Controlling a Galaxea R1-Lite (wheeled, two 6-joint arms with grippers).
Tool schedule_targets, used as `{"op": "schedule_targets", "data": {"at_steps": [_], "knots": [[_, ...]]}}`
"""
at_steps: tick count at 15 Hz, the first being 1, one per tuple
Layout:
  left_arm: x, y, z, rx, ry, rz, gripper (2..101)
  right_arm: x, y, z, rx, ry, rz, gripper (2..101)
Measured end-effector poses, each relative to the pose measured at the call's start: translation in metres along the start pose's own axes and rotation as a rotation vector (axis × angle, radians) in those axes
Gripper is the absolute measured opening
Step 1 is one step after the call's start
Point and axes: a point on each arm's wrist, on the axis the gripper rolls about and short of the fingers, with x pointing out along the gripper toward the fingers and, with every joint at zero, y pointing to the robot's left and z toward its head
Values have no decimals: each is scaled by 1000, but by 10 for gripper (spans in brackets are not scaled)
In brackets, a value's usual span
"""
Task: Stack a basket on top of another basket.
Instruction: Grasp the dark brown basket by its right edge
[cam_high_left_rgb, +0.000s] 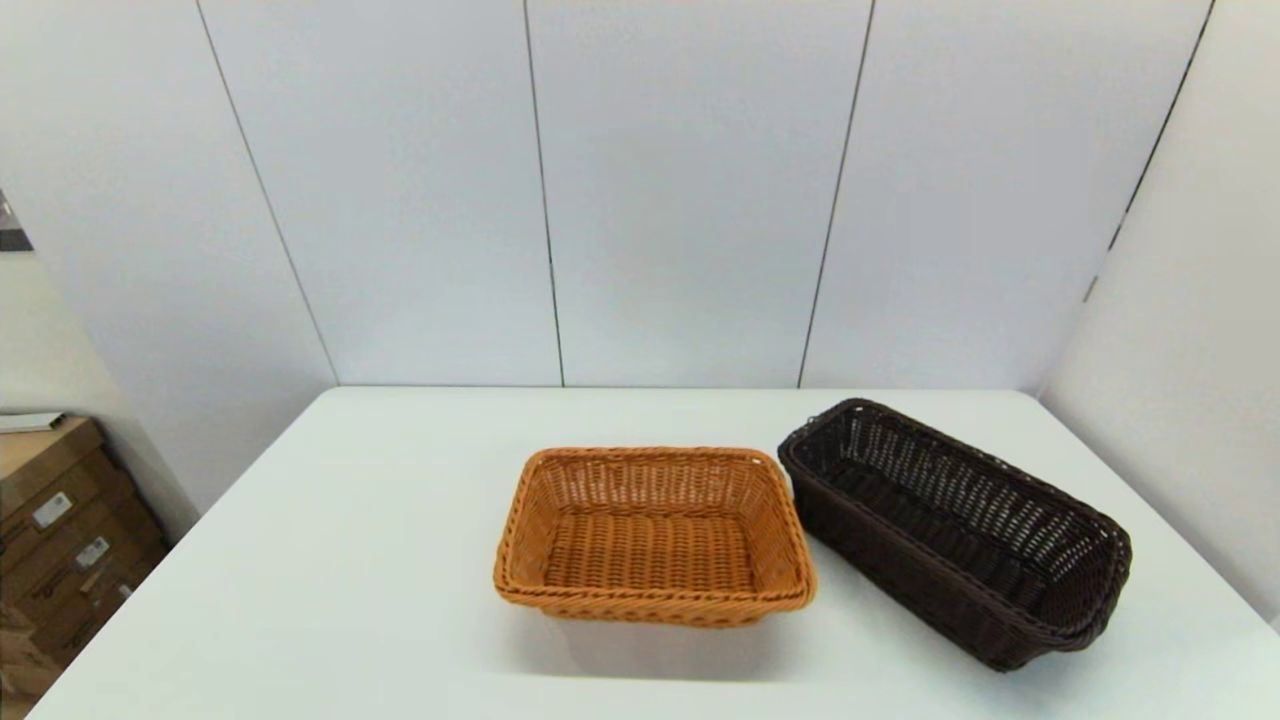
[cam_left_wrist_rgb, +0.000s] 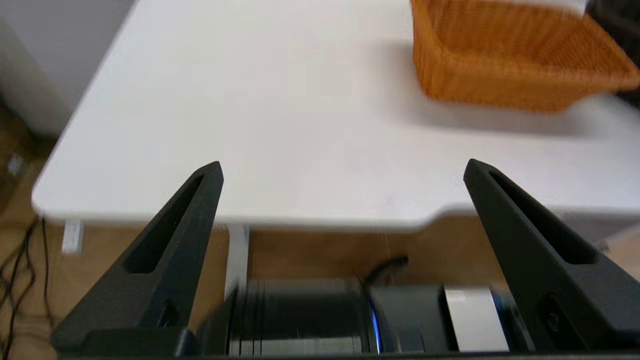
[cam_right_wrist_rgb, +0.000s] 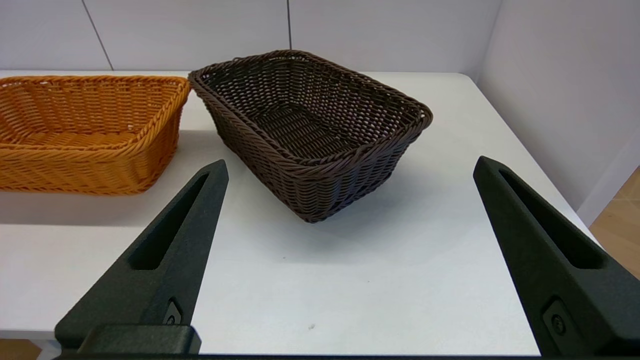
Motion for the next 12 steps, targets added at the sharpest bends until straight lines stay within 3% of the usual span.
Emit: {"op": "schedule_targets", "data": {"at_steps": [3,8,12], "knots": [[31,5,-9,31,-89,15,978,0,0,0,0,0,0,973],[64,12,-20,175,-314,103,978,0,0,0,0,0,-1,973],[69,13,-30,155,-266,92,978,0,0,0,0,0,0,973]]}}
